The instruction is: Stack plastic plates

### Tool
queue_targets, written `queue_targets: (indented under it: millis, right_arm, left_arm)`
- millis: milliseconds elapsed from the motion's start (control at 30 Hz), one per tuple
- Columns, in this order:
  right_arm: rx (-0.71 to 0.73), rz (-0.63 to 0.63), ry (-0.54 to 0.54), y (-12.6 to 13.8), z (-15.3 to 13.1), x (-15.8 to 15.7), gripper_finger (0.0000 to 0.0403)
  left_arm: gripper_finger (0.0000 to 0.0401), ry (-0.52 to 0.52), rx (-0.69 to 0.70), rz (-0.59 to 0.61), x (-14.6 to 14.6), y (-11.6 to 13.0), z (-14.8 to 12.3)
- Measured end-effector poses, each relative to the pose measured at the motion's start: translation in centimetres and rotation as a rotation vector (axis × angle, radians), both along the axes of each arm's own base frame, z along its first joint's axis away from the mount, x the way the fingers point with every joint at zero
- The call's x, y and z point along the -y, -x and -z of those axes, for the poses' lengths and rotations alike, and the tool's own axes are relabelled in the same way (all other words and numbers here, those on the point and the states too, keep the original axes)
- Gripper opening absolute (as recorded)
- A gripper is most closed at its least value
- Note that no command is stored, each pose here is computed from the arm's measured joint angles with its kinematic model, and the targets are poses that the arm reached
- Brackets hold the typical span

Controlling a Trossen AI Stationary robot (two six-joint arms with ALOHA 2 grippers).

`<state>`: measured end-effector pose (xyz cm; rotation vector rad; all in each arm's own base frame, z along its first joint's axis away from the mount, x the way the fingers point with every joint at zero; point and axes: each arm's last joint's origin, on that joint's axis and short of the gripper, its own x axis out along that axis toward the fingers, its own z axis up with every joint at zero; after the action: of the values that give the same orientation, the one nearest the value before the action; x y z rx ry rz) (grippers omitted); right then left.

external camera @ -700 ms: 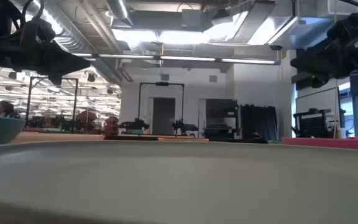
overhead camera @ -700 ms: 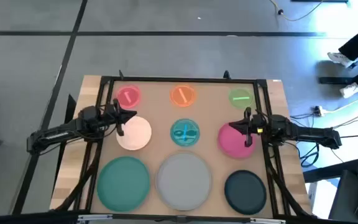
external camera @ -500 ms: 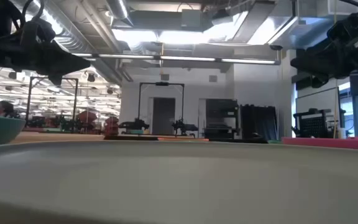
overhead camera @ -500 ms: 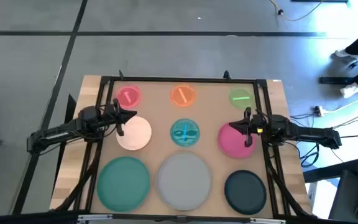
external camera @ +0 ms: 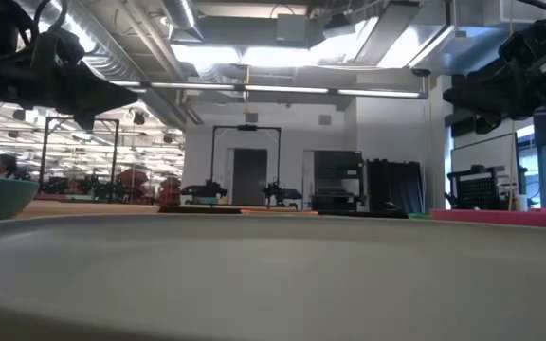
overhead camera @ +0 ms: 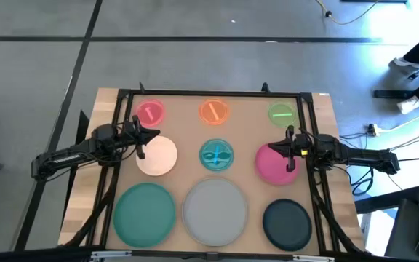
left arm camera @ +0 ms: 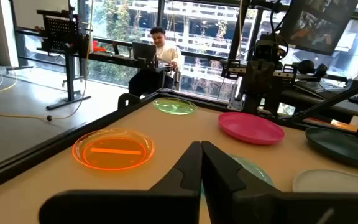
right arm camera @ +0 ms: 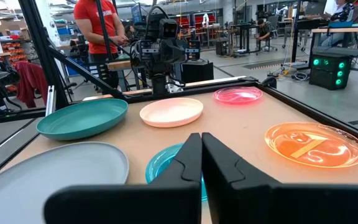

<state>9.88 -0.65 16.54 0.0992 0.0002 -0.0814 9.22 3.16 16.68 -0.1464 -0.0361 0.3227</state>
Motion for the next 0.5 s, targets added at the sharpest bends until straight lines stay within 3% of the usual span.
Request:
queue_targets:
  millis: [333,500]
  right_arm:
    - [0.000,0.000,0.000,0.00,0.01,0.00,0.0001]
    - [0.000,0.001,0.006,0.00,0.00,0.00,0.0001]
  left_arm:
    - [0.0002,-0.003,0.010,-0.028,-0.08,0.02,-0.06]
    - [0.0002,0.140,0.118,-0.045,-0.14,0.06,-0.58]
